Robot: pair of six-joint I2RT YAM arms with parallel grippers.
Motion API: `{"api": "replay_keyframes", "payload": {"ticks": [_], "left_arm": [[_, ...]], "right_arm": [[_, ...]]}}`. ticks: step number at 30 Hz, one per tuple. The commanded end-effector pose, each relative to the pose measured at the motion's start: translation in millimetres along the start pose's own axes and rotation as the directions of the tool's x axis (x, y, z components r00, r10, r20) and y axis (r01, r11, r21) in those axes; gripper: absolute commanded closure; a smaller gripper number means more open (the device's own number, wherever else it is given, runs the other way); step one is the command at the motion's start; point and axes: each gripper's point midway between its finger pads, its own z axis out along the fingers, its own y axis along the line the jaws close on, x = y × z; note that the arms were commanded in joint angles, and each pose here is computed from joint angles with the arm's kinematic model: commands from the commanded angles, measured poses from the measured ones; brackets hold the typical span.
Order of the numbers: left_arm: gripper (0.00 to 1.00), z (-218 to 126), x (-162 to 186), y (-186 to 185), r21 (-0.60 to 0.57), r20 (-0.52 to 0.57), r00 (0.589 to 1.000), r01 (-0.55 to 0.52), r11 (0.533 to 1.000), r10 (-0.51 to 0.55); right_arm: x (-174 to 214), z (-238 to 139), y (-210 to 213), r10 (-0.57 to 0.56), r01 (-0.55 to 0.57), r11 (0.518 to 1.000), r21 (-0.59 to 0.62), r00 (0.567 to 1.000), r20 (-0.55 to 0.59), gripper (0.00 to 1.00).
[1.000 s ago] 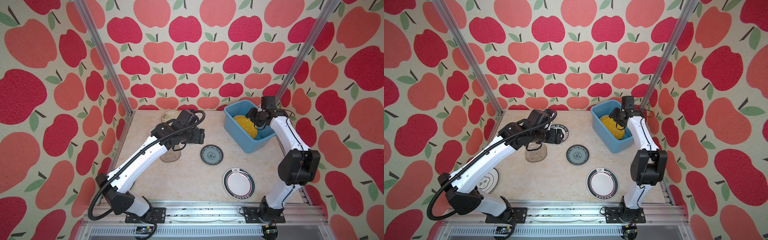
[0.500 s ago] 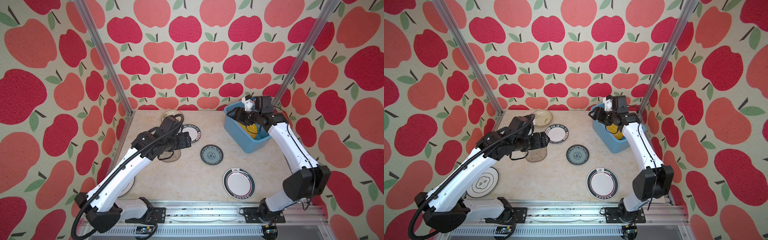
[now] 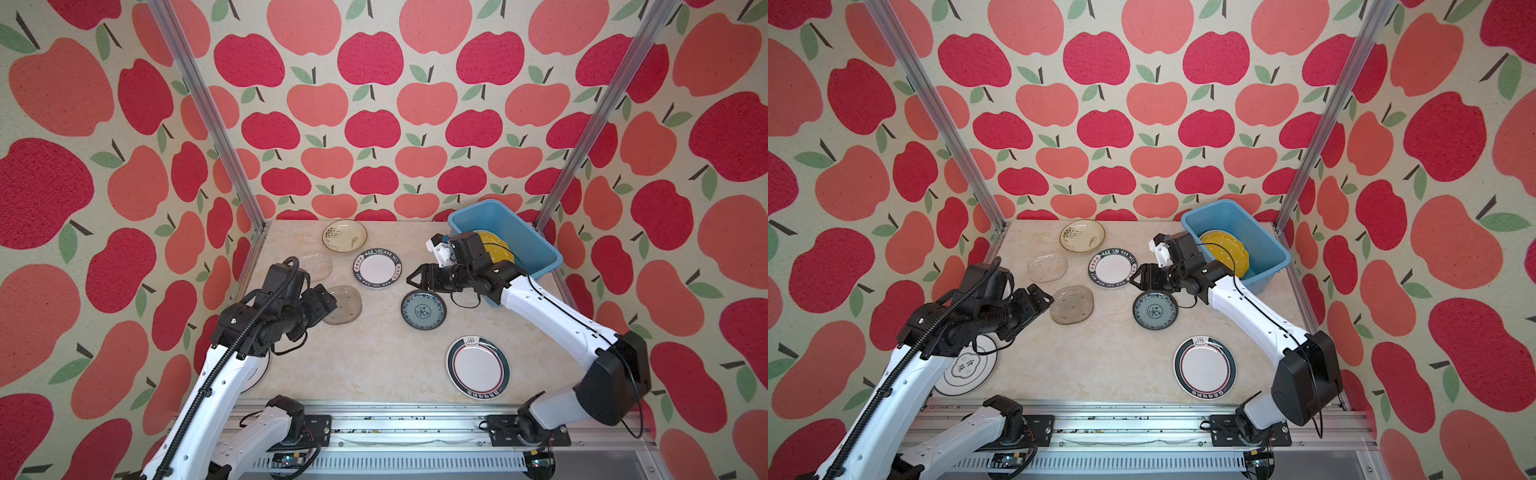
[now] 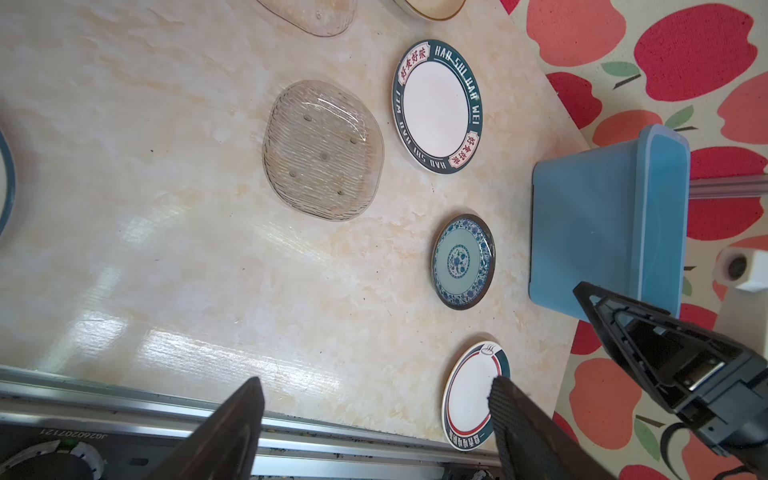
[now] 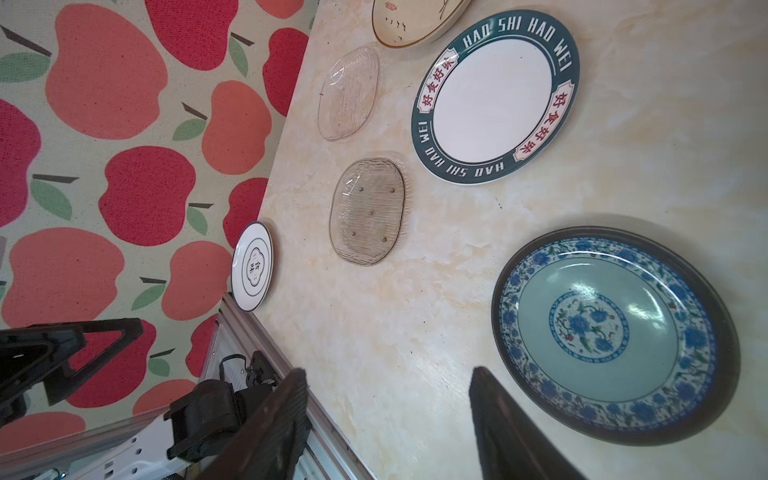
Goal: Place the plates into the plastic bin on the countertop
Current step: 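Move right gripper to HAO SHI HAO WEI plate while left arm shifts, then grasp the HAO SHI HAO WEI plate rim with the right gripper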
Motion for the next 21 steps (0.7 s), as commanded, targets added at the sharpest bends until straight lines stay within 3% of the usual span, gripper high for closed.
{"api": "replay_keyframes", "payload": {"ticks": [1,12,21], "left_arm": [[0.13,19,-6,-4,0.04,-0.077,0.997,-0.001,0.999,0.004],[0.12,95,-75,-15,0.068,-0.105,0.994,-0.033,0.997,0.041],[0.1,131,-100,-23,0.088,-0.114,0.987,-0.101,0.991,0.111]], "right_arm": [[-26,13,-6,0.015,-0.014,1.0,-0.007,0.991,0.135,0.35],[-45,116,-66,0.119,-0.132,0.988,0.08,0.982,0.146,0.37],[-58,158,-121,0.186,-0.21,0.964,0.162,0.97,0.153,0.36]]}}
